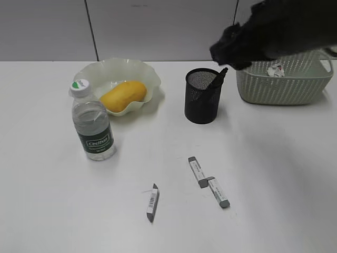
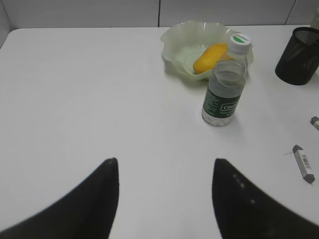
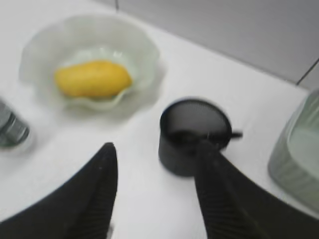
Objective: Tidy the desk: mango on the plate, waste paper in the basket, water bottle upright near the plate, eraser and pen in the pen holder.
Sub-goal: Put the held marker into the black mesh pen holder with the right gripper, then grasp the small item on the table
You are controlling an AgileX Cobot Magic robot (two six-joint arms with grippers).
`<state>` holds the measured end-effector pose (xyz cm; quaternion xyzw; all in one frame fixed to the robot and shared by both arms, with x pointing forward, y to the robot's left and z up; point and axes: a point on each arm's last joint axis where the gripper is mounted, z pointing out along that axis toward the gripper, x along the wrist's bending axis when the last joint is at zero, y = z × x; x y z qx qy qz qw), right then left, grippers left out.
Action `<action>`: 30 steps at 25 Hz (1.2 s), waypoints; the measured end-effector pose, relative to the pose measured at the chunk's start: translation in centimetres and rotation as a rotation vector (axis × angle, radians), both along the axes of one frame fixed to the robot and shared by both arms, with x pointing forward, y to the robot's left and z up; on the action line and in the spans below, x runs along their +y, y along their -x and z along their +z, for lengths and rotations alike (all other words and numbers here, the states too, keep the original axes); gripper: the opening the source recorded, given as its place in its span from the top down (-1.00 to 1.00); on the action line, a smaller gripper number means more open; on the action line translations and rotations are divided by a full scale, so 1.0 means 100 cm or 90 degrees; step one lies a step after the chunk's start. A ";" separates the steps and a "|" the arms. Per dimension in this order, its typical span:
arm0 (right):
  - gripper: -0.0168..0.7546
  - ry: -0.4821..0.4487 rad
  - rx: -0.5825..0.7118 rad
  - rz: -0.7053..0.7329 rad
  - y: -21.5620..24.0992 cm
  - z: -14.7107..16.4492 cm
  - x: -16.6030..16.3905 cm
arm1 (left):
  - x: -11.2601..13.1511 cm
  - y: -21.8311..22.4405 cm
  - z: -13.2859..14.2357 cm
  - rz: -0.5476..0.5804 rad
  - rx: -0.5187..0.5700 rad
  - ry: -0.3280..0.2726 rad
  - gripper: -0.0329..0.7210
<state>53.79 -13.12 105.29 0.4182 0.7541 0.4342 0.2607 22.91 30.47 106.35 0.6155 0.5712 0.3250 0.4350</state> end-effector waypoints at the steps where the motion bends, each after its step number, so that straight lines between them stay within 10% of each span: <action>1: -0.08 0.031 0.043 0.021 0.015 0.008 -0.006 | 0.000 0.000 0.000 0.000 0.000 0.000 -0.26; 7: 0.11 0.163 0.268 -0.001 0.097 0.040 -0.055 | 0.000 0.000 0.000 -0.001 0.000 0.001 -0.23; 14: 0.13 0.128 0.286 -0.085 0.204 0.043 -0.120 | -0.001 0.000 0.000 -0.004 0.001 0.005 -0.21; 30: -0.09 -0.030 -0.012 -0.061 0.301 0.003 -0.174 | -0.015 -0.034 0.004 -0.070 0.103 -0.031 -0.19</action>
